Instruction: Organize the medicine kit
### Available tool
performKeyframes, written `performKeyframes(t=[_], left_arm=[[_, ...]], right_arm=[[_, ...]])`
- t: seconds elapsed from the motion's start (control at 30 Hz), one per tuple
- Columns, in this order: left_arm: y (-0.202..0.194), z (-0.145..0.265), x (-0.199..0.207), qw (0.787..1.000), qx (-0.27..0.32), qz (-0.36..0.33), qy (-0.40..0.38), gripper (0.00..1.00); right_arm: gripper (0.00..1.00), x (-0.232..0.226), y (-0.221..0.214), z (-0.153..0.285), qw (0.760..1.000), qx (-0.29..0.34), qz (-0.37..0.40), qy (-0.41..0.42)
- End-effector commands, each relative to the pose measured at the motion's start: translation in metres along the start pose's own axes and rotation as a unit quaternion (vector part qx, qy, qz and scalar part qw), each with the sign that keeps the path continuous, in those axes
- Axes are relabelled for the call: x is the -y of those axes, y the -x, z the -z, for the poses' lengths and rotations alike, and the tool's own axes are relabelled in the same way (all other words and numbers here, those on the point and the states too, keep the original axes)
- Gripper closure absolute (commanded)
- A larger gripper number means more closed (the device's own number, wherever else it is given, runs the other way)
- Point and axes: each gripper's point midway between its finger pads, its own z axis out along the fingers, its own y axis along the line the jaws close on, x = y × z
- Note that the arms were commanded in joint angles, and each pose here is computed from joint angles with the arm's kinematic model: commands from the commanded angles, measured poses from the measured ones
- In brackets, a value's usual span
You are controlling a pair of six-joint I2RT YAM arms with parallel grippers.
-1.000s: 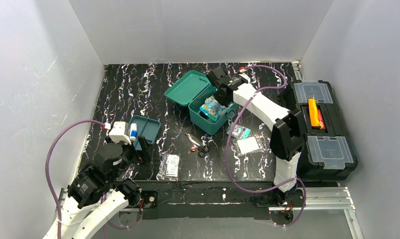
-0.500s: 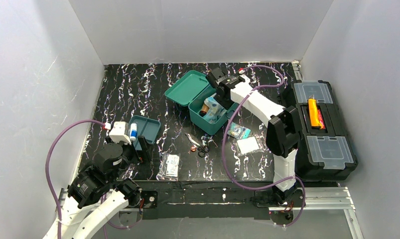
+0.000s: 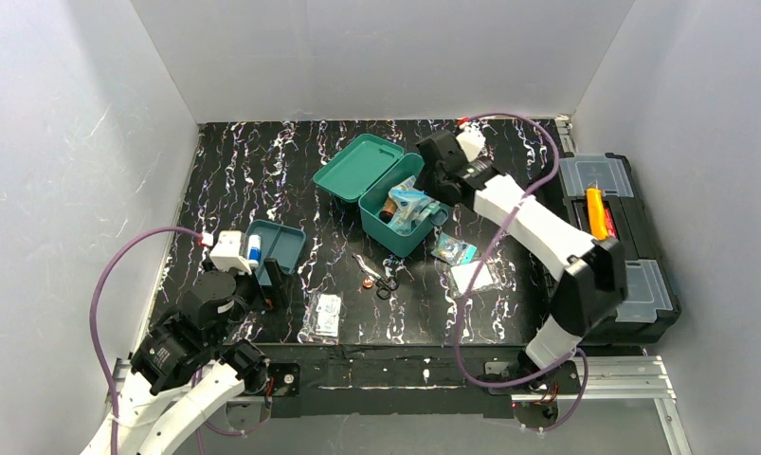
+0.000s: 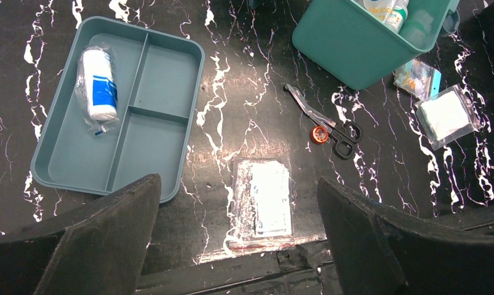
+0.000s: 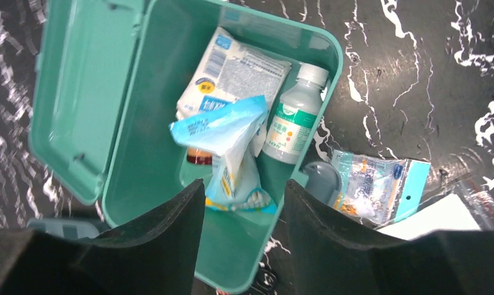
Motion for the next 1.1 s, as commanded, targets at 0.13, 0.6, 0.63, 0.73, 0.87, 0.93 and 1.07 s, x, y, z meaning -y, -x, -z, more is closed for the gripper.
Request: performKeyframes(t=[0.13,0.6,0.63,0.73,0.87,0.93,1.07], left_arm=[[0.0,-0.004,0.003,1.0,-0.007,-0.005,-0.001,0.02],[-0.003,-0.007,0.003,1.0,-0.018,-0.01,0.006,0.02],[-0.003,-0.008,0.003,1.0,-0.02,-0.01,0.006,0.02],[-0.004,-0.009,0.004,1.0,-0.024,-0.012,0.006,0.02],[-0.004,-0.009,0.004,1.0,-0.024,-0.012,0.005,0.02],[-0.004,-0.009,0.004,1.0,-0.025,-0.012,0.005,0.02],[-0.004,-0.009,0.004,1.0,-0.025,-0.013,0.004,0.02]], right_arm=[[0.39,0.03,-0.006,0.045,0.993,-0.015,0.107,0.049],[0.34,0.127,-0.076,0.056,0.994,-0.086,0.062,-0.017],[0.33,0.131,-0.081,0.055,0.994,-0.092,0.062,-0.02],[0.32,0.142,-0.096,0.048,0.991,-0.111,0.069,-0.029],[0.31,0.149,-0.117,0.035,0.986,-0.139,0.08,-0.035],[0.31,0.15,-0.124,0.027,0.985,-0.147,0.086,-0.037],[0.28,0.148,-0.13,0.015,0.982,-0.155,0.106,-0.037]])
